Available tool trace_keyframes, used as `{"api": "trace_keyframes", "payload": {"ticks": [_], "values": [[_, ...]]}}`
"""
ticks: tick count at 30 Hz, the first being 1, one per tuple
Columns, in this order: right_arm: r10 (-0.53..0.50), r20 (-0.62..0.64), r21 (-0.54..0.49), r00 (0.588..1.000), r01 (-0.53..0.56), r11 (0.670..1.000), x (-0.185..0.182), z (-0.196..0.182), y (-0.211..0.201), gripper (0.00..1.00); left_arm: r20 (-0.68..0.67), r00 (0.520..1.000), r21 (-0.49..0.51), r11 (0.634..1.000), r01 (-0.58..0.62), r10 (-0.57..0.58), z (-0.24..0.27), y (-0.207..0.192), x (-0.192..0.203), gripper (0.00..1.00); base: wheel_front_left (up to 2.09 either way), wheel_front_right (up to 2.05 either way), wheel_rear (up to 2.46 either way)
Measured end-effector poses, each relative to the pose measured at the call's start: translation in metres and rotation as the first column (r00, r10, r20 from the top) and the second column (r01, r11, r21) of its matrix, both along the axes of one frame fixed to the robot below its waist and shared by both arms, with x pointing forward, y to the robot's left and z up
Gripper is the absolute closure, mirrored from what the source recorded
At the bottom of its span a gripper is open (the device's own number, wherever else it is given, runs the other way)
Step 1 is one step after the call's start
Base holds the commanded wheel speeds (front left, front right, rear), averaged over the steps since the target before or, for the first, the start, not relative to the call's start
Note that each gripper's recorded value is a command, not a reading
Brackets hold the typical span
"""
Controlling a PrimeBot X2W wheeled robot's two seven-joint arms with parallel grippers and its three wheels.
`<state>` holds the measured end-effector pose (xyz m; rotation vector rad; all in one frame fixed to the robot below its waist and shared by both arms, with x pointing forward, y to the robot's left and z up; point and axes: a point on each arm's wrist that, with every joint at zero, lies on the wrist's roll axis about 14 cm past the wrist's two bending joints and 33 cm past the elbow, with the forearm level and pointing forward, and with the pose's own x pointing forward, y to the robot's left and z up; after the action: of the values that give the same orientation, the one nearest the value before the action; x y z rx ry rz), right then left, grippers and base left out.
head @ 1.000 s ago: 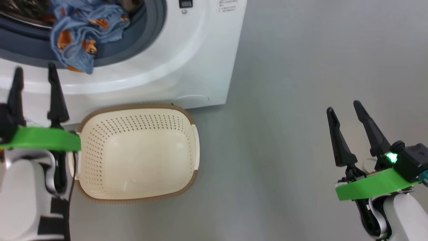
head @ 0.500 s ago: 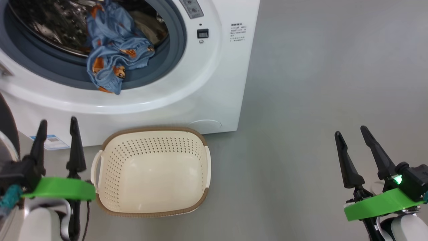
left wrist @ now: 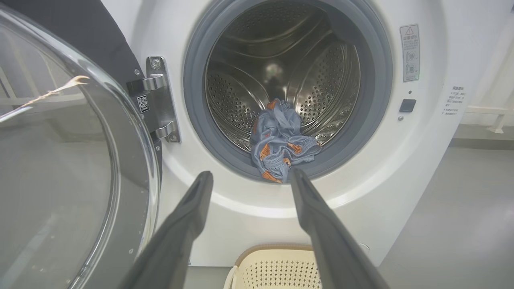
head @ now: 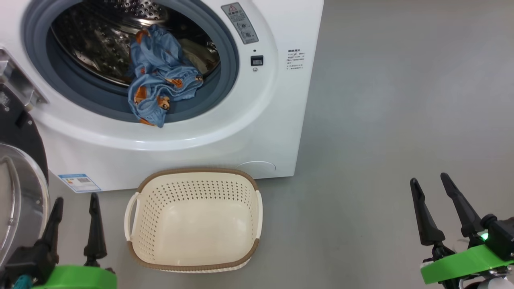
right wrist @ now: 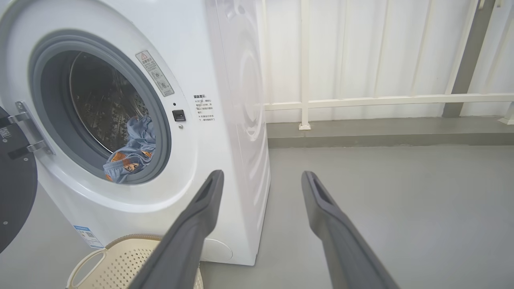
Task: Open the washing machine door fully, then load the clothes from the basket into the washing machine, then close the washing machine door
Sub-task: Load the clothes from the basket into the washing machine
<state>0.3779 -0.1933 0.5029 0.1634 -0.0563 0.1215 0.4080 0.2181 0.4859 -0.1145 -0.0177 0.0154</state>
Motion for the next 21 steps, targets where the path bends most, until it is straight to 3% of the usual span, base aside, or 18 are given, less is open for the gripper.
{"api": "trace_keyframes", "payload": {"ticks": [21], "values": [[-0.004,-0.001,0.006,1.000,0.004,1.000,-0.015,0.001,-0.001,0.00,0.023,0.999,-0.005,0.999,-0.032,0.032,0.007,0.009,-0.031,0.00,0.00,0.00,0.00]]}}
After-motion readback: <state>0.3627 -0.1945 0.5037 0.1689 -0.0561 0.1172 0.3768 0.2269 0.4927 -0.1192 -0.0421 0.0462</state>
